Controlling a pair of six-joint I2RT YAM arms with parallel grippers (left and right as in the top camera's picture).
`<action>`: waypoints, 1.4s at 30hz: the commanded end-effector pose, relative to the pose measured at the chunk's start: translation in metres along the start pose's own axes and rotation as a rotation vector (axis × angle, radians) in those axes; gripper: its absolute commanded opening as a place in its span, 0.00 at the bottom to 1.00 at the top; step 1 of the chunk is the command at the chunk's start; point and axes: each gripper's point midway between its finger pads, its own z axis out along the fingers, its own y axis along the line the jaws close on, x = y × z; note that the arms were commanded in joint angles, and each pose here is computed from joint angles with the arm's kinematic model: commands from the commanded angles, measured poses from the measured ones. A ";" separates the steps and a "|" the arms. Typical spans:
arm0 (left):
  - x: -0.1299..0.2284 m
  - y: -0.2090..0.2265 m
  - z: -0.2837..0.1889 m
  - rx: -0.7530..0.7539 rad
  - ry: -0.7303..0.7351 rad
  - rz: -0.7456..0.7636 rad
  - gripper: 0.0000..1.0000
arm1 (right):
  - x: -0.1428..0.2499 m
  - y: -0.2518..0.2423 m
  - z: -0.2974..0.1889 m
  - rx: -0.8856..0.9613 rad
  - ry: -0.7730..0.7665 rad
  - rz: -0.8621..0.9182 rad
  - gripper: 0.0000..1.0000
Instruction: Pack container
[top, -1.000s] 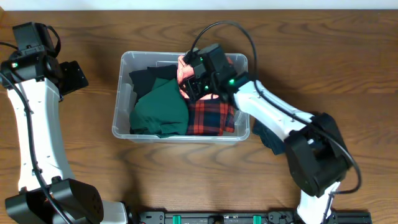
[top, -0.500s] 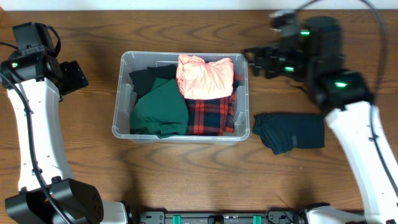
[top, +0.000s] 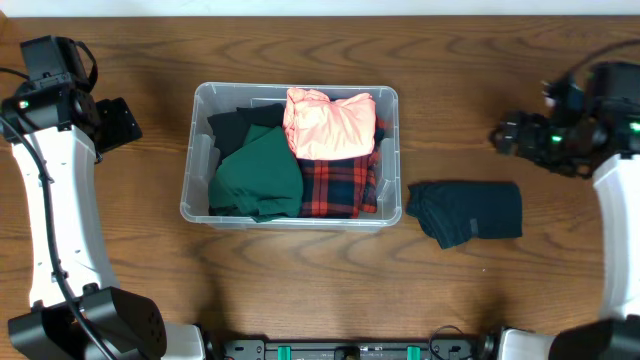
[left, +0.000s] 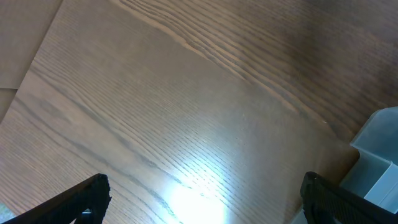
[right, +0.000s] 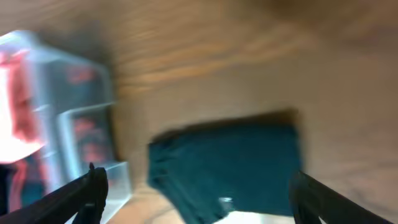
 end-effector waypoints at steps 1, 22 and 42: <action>-0.004 0.004 -0.007 -0.009 -0.022 -0.007 0.98 | 0.007 -0.038 0.014 0.000 0.054 0.119 0.94; -0.004 0.004 -0.007 -0.009 -0.022 -0.007 0.98 | 0.077 -0.090 0.130 -0.195 0.441 0.181 0.87; -0.004 0.005 -0.007 -0.009 -0.021 -0.007 0.98 | 0.074 -0.035 0.133 -0.326 0.398 0.061 0.04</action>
